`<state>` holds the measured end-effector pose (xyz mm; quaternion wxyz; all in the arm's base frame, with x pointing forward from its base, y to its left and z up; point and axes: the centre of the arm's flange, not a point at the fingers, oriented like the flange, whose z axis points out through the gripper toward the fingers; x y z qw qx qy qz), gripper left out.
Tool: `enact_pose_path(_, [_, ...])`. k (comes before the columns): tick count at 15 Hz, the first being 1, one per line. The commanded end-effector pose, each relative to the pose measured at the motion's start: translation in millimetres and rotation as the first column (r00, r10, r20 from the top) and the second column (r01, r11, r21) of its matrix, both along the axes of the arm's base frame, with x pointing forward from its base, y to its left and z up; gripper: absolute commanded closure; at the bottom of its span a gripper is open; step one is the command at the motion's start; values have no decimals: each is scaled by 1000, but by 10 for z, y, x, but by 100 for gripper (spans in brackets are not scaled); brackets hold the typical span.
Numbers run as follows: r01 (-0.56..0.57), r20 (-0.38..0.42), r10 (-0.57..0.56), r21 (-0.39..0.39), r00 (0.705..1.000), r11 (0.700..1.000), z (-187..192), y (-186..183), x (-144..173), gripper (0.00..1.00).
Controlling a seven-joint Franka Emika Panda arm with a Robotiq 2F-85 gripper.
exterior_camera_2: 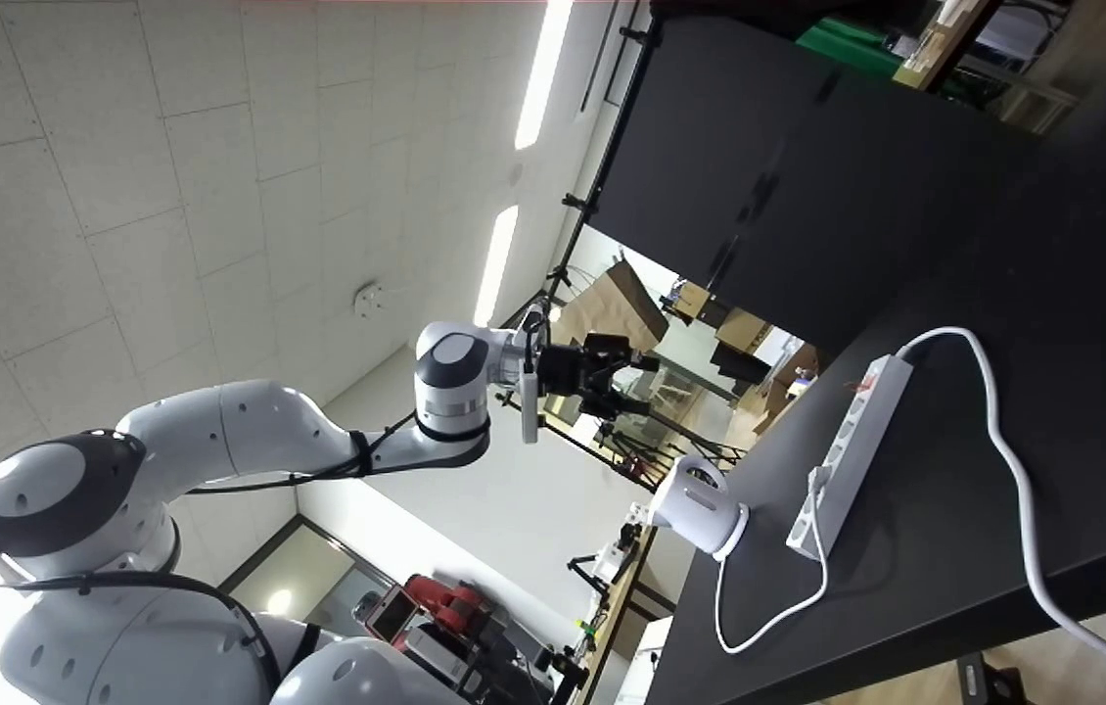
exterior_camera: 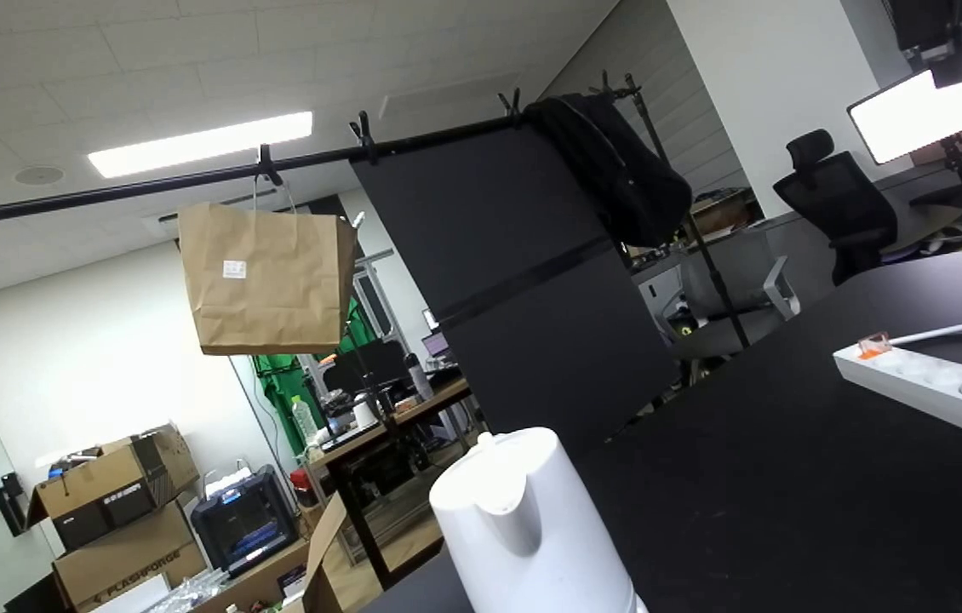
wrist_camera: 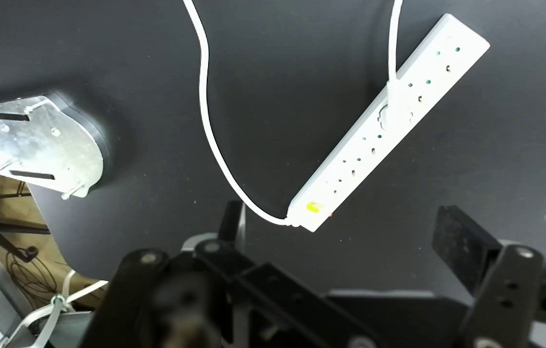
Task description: Turn off the switch on the adapter
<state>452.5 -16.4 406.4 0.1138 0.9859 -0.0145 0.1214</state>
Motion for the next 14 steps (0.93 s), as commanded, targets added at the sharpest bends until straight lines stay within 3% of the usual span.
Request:
enact_pose_path(1, [23, 32, -23, 4, 999, 1000, 26, -101, 233, 0])
enact_pose_path(5, [45, 84, -49, 41, 995, 998, 112, -305, 665, 0])
enact_pose_path(6, [53, 100, -57, 43, 993, 998, 117, -352, 813, 18])
enact_pose_path(14, [158, 157, -165, 58, 974, 986, -249, -541, 1970, 75])
